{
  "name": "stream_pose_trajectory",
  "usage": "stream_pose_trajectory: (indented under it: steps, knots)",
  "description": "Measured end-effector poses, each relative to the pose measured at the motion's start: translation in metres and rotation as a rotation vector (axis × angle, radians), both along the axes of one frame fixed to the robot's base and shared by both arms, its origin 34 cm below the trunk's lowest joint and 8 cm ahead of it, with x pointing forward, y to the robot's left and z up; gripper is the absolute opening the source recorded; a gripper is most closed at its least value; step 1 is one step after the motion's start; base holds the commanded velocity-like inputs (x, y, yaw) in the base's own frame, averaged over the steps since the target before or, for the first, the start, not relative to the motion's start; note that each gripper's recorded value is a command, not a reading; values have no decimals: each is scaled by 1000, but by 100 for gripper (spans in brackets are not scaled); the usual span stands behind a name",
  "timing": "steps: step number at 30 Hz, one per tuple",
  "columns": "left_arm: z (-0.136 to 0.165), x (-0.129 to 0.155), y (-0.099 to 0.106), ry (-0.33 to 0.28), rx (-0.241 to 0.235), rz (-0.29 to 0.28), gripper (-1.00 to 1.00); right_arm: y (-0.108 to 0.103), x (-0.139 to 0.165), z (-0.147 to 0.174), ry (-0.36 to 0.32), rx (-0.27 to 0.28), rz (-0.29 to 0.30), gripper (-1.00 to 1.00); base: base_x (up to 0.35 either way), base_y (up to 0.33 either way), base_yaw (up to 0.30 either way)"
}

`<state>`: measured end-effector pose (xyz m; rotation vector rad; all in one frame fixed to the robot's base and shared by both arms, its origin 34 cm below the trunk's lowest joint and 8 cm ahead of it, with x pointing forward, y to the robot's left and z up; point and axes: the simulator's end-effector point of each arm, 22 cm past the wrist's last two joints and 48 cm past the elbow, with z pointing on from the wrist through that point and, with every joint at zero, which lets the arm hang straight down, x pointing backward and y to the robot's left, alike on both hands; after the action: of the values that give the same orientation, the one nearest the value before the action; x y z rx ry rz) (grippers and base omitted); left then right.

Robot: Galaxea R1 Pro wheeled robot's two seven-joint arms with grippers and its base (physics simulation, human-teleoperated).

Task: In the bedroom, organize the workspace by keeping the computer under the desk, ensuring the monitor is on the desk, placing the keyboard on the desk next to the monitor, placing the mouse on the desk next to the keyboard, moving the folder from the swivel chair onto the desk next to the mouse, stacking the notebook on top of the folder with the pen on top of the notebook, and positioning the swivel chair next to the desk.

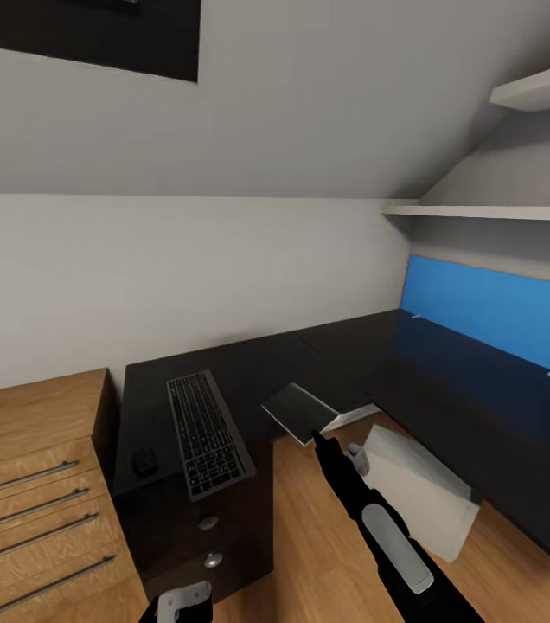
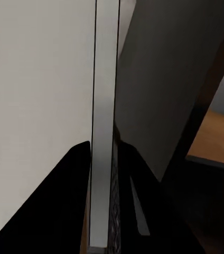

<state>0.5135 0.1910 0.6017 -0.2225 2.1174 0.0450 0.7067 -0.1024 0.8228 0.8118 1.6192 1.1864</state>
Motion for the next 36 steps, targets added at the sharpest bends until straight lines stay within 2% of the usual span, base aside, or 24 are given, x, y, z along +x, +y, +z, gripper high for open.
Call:
stream_pose_trajectory:
  steps: [5,9,10,11,14,20,24,26,36]
  knots:
    - [0,0,0,0,0,0,100,-2,1,-1,1,-3,-4,-100,57,0,0]
    - [5,4,3,-13,0,3,100,-5,-1,-16,33,-13,-14,-100,7,0,0]
    - [10,8,18,-27,22,4,100,-10,0,-22,42,-16,-35,-100,1,0,0]
    - [10,8,25,-29,33,4,100,-13,1,-22,40,-17,-48,-100,1,0,0]
    - [10,8,33,-30,44,4,100,-17,2,-22,37,-19,-67,-100,0,0,0]
    - [-15,-29,61,34,93,-1,100,-21,3,-22,32,-22,-89,-100,0,0,0]
    - [-47,-67,78,124,127,3,100,-21,3,-21,30,-20,-91,-100,0,0,0]
    - [-57,-78,82,145,135,5,100,-21,3,-20,28,-19,-92,-100,0,0,0]
    - [-58,-87,87,95,135,23,100,-27,6,-17,25,-1,-110,-100,0,-30,0]
